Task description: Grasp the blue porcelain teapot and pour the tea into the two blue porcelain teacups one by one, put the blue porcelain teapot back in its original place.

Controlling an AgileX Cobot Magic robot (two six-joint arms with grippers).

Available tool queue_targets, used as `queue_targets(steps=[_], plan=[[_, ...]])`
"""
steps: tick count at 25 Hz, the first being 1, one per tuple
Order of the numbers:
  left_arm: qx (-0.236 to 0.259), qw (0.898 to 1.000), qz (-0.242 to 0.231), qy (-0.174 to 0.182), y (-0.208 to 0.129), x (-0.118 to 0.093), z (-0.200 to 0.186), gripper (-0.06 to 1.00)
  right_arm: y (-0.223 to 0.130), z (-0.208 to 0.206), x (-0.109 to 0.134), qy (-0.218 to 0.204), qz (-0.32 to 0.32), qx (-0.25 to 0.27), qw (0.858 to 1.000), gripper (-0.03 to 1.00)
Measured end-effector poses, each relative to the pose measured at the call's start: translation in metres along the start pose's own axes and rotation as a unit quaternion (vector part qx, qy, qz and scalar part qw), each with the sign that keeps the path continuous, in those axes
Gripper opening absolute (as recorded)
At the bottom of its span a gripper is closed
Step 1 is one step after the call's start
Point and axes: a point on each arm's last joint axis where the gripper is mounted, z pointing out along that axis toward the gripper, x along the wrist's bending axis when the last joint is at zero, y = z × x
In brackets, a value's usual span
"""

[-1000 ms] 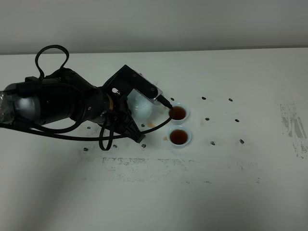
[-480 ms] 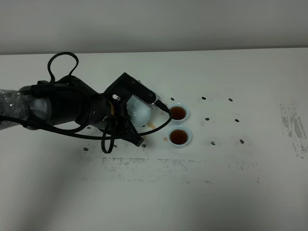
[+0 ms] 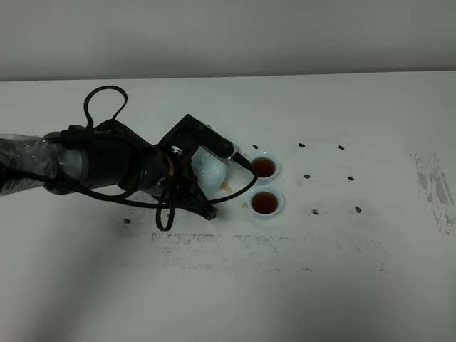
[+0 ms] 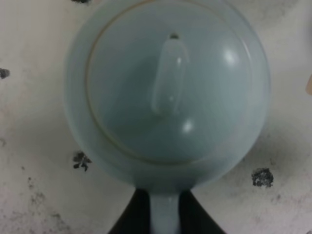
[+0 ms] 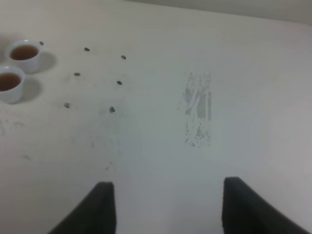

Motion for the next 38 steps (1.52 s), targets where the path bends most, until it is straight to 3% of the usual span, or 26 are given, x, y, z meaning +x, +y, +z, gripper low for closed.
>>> queue_targets(steps=[18,30,38], plan=[[-0.007,1.000,-0.016,-0.003,0.001,-0.001,0.004,0.05,0.000,0.000,0.000,0.000,0.000,0.000,1.000,0.50],[-0.003,1.000,-0.020,-0.003,0.000,-0.001,0.004,0.28,0.000,0.000,0.000,0.000,0.000,0.000,1.000,0.50],[0.058,0.998,-0.031,-0.007,-0.009,-0.001,-0.005,0.31,0.000,0.000,0.000,0.000,0.000,0.000,1.000,0.50]])
